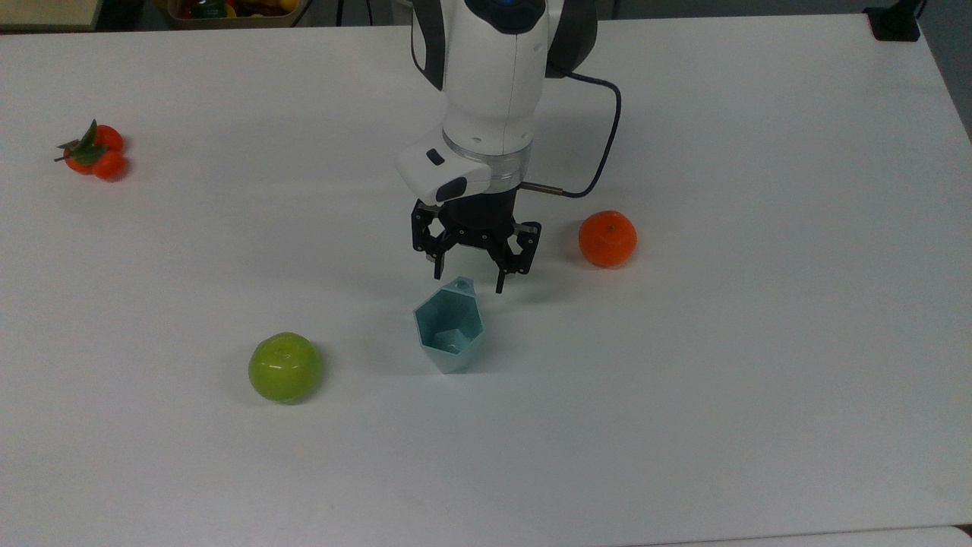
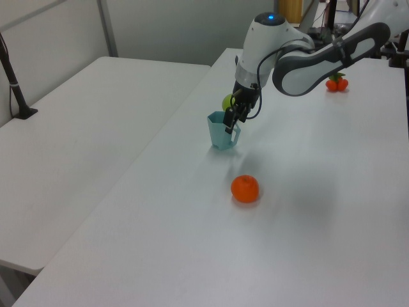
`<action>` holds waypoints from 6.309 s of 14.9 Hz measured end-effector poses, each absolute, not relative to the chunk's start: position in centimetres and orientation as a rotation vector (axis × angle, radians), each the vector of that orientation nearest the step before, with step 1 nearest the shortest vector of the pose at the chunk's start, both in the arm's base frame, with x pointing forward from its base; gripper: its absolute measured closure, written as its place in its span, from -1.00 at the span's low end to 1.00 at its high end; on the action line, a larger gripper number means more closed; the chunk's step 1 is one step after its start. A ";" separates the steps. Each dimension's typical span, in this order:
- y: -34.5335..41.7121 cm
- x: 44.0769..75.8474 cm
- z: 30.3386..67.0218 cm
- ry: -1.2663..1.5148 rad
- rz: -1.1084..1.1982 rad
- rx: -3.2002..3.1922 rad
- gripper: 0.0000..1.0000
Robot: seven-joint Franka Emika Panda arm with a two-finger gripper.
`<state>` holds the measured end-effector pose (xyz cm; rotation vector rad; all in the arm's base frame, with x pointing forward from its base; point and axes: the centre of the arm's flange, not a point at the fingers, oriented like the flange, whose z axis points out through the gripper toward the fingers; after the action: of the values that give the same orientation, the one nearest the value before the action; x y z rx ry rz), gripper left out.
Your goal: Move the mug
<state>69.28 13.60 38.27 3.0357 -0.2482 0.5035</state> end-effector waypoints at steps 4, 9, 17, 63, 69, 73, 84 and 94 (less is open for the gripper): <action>13.6 69.4 36.5 -0.235 0.477 3.012 -0.47; 13.9 70.0 35.6 -0.216 0.544 3.017 -0.18; 13.9 70.0 35.7 -0.205 0.551 3.010 0.46; -1.3 45.9 38.7 0.552 0.056 3.060 0.46; -1.3 45.9 38.1 0.536 0.130 3.078 0.46; -1.4 45.6 37.0 0.537 0.092 3.084 0.18; -1.4 48.0 43.5 0.436 0.035 3.109 -1.00; 4.7 50.9 63.9 0.038 0.119 3.199 -1.00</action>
<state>50.86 4.69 63.93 3.1991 0.0377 0.1191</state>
